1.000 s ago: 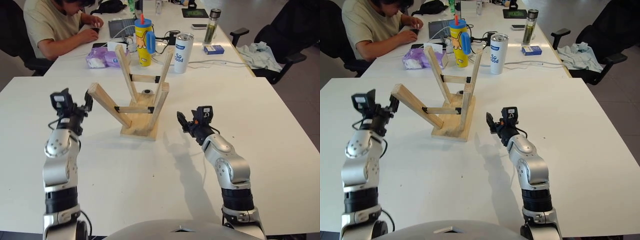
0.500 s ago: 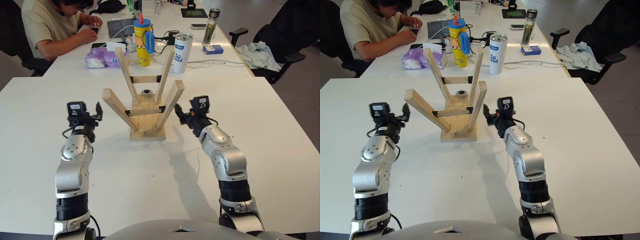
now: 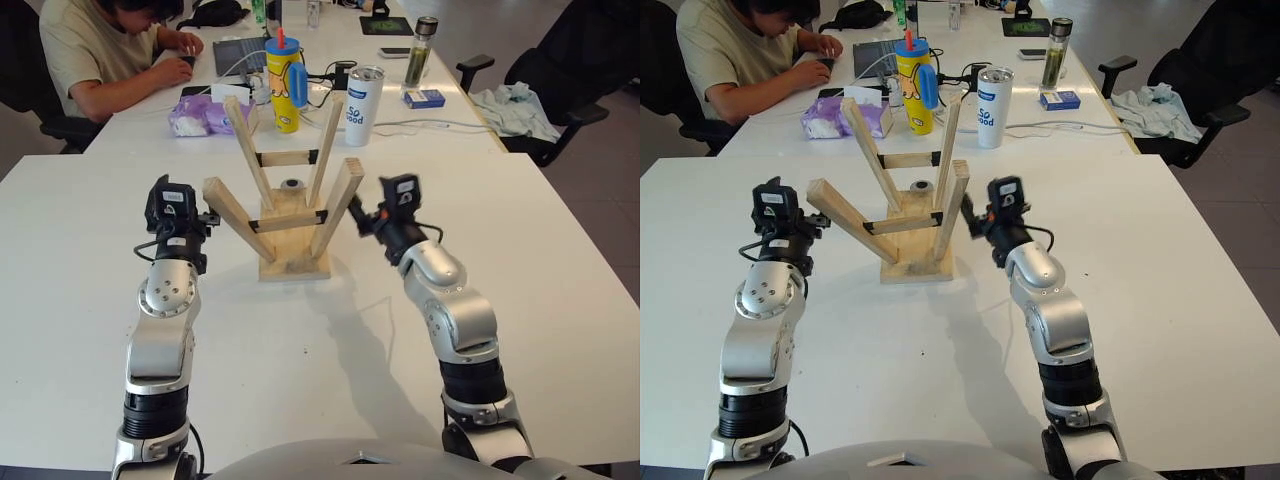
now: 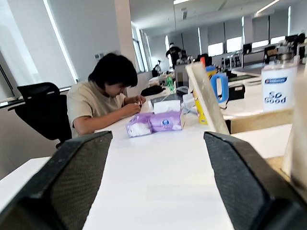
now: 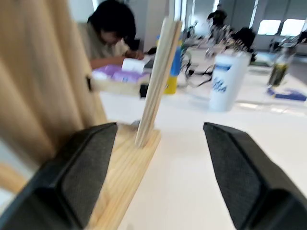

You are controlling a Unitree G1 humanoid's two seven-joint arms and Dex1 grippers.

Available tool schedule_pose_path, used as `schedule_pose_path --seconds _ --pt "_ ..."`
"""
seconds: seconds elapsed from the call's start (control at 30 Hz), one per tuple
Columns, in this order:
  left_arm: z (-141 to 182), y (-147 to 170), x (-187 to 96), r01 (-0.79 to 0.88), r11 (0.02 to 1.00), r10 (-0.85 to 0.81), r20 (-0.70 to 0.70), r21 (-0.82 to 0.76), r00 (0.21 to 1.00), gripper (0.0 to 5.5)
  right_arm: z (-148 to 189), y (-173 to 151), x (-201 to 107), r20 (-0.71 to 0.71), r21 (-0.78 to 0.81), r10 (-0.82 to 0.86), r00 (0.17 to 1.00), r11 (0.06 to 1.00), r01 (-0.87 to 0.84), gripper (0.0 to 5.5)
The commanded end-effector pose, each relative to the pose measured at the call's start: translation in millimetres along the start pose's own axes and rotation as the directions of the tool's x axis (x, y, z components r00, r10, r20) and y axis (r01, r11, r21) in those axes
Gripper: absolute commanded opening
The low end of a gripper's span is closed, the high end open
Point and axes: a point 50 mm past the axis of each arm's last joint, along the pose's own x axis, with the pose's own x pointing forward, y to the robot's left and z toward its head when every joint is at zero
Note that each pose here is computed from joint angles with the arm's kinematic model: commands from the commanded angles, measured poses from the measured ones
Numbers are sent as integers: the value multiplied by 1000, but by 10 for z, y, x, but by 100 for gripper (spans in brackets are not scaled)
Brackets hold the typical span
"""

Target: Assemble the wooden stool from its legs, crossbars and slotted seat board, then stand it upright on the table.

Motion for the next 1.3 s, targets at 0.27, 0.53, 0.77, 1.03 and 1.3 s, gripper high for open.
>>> schedule_pose_path --seconds 0.27,0.53,0.77,1.03,1.3 --pt "-704 555 -94 332 938 -271 -391 98 880 359 86 -623 295 -1 -60 -19 1000 998 19 337" --pt "-607 553 -339 808 580 -737 -494 -109 462 359 356 -425 728 120 -167 335 935 935 -313 337" --pt "-785 638 -174 770 638 -610 -609 2 507 359 374 -36 722 94 -248 665 741 736 -630 337" --pt "-938 637 0 624 773 -442 -611 113 657 359 129 711 726 43 -217 733 679 670 -710 337" --pt "-975 -119 -178 562 827 -484 -509 -2 711 359 -234 776 337 -55 24 542 839 840 -541 337"
